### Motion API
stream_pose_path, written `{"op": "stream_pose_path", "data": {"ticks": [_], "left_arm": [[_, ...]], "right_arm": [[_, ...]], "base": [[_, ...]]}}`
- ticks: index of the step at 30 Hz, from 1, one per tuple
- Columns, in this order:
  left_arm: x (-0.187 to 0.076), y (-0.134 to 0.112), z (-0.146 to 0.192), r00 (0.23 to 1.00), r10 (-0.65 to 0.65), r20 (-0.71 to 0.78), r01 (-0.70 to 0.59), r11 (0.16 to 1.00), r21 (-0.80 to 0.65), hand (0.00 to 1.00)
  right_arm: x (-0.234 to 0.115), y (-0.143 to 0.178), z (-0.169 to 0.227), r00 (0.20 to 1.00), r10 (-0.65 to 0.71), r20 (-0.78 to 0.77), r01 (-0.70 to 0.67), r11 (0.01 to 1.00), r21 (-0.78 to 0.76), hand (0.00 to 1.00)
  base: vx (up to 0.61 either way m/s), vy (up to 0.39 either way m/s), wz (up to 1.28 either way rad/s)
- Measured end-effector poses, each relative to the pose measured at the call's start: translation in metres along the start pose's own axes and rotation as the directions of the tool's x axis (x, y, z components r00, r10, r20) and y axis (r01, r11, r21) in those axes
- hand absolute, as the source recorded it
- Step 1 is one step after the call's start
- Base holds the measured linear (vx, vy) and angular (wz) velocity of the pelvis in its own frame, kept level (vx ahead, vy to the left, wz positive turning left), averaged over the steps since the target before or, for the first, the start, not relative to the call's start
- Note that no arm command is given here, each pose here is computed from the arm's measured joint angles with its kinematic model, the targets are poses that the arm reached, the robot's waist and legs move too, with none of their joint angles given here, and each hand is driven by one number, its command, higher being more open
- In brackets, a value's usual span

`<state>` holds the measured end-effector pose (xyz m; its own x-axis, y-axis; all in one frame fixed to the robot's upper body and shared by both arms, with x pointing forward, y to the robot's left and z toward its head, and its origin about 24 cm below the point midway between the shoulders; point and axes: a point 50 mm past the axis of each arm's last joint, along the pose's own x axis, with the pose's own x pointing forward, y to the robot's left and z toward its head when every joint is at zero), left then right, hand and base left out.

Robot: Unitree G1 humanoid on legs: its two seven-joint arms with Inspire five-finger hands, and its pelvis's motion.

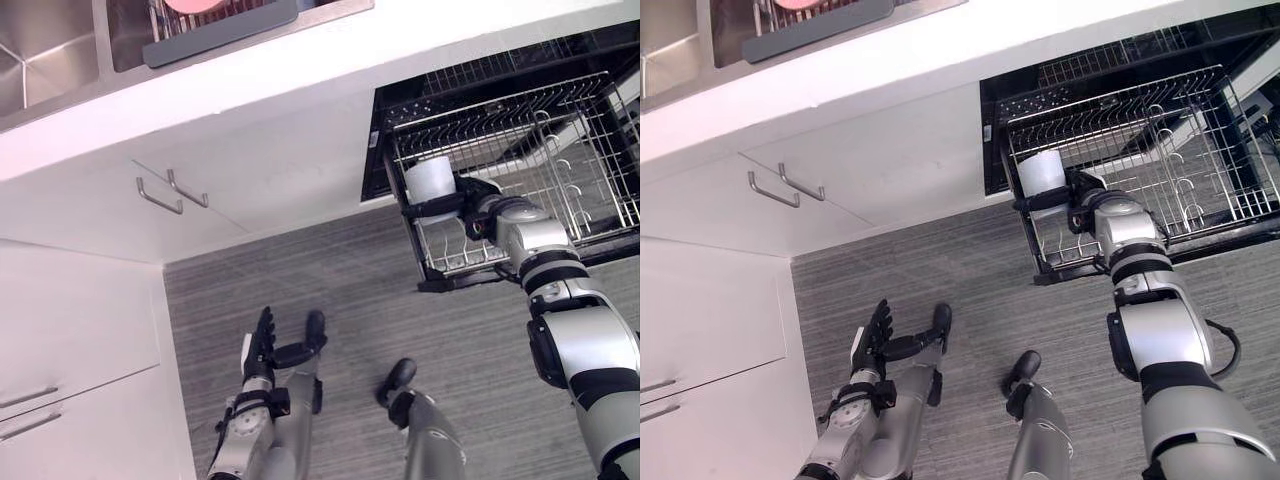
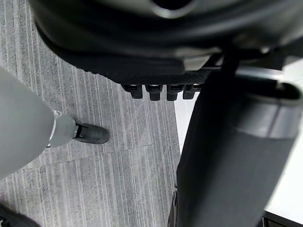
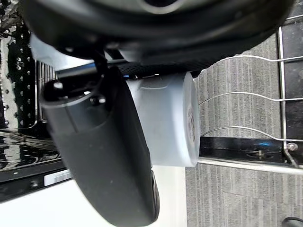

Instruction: Walk over to the sink, pick up the cup, carry it to the dishwasher, place the cup inside the dishwasher, then close the dishwasher door

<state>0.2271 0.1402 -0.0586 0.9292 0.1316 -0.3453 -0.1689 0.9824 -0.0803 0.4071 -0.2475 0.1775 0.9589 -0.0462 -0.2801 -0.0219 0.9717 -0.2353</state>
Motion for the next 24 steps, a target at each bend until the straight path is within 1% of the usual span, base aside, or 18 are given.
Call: {"op": "stream_pose_path", "data": {"ticks": [8,21,24], "left_arm": [[0.000,0.001,-0.001,1.000,0.001,-0.007,0.000,1.000,0.002,1.00],[0.000,0.010,-0.007,0.998,0.031,-0.051,-0.030,0.999,0.010,1.00],[0.000,0.013,-0.009,0.997,0.043,-0.063,-0.042,0.999,0.014,1.00]], "right_arm": [[0.000,0.006,0.008,0.999,0.028,0.030,-0.028,1.000,-0.004,1.00],[-0.002,0.003,0.022,0.997,0.011,0.072,-0.009,0.999,-0.034,1.00],[-0.003,0.001,0.024,0.997,0.010,0.081,-0.009,1.000,-0.020,1.00]], "base": [[-0.01,-0.020,-0.02],[0.01,-0.034,-0.03],[0.01,-0.042,-0.10]]}}
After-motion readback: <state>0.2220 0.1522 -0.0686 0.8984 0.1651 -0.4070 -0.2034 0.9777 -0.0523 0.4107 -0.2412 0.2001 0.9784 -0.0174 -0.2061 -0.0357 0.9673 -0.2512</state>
